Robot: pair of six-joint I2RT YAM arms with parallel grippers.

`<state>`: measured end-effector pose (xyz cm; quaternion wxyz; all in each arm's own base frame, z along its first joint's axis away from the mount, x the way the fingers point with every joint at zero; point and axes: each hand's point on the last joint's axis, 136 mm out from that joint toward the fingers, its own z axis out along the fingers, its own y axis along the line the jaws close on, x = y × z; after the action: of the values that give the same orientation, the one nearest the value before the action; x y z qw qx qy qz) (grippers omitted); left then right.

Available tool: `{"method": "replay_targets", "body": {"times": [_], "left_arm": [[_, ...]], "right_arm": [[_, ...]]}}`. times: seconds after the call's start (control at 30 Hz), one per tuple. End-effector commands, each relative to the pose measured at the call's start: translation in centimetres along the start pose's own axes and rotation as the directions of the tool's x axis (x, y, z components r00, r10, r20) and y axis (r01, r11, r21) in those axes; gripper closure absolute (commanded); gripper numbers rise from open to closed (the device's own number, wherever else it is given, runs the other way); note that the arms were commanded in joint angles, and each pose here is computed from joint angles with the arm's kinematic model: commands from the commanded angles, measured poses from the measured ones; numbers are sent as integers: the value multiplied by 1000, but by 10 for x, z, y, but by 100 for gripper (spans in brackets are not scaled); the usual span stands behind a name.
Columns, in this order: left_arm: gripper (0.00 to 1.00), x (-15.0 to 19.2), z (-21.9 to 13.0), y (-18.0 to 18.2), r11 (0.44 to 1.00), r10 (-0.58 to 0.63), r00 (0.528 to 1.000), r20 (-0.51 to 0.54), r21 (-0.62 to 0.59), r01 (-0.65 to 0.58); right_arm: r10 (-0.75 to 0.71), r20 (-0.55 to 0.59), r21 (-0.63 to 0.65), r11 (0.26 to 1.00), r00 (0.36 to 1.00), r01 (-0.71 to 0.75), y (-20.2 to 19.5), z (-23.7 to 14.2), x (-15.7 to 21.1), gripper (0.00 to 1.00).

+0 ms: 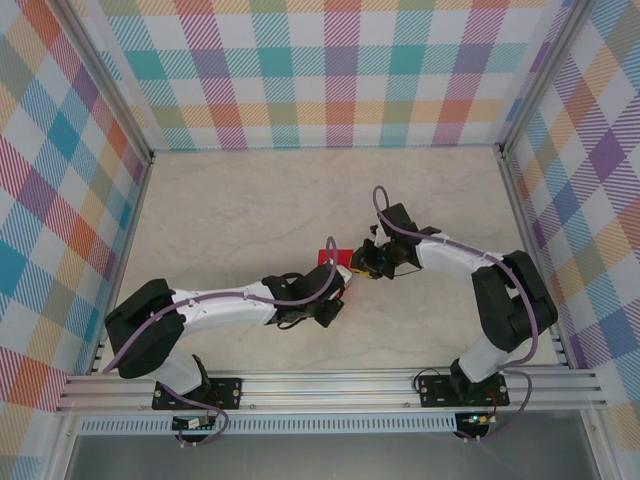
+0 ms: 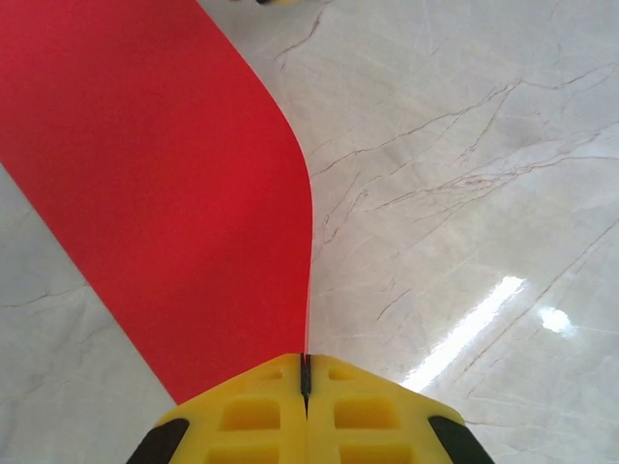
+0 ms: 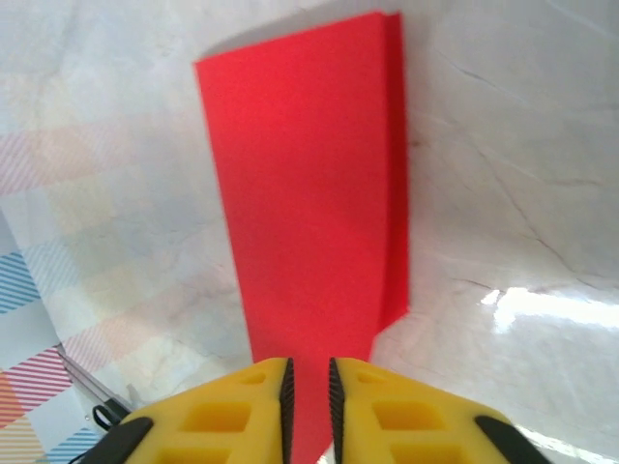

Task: Fold a paper plane with a square sheet of paper (pick it up from the middle)
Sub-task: Third fold the triangle at the center of the table.

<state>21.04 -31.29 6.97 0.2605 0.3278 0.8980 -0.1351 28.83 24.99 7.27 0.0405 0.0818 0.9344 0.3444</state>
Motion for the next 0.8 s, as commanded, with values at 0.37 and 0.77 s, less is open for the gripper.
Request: {"method": "replay_targets", "body": {"times": [0.37,0.77], "left_arm": [[100,-6,-3,1,973,-134,991,-29,188,137],[100,-5,4,23,951,-212,975,-66,217,222]], "right_arm": [[-65,-94,89,993,993,74,6,46,-23,88],[-65,-150,211,973,987,96,-29,68,-22,91]]}}
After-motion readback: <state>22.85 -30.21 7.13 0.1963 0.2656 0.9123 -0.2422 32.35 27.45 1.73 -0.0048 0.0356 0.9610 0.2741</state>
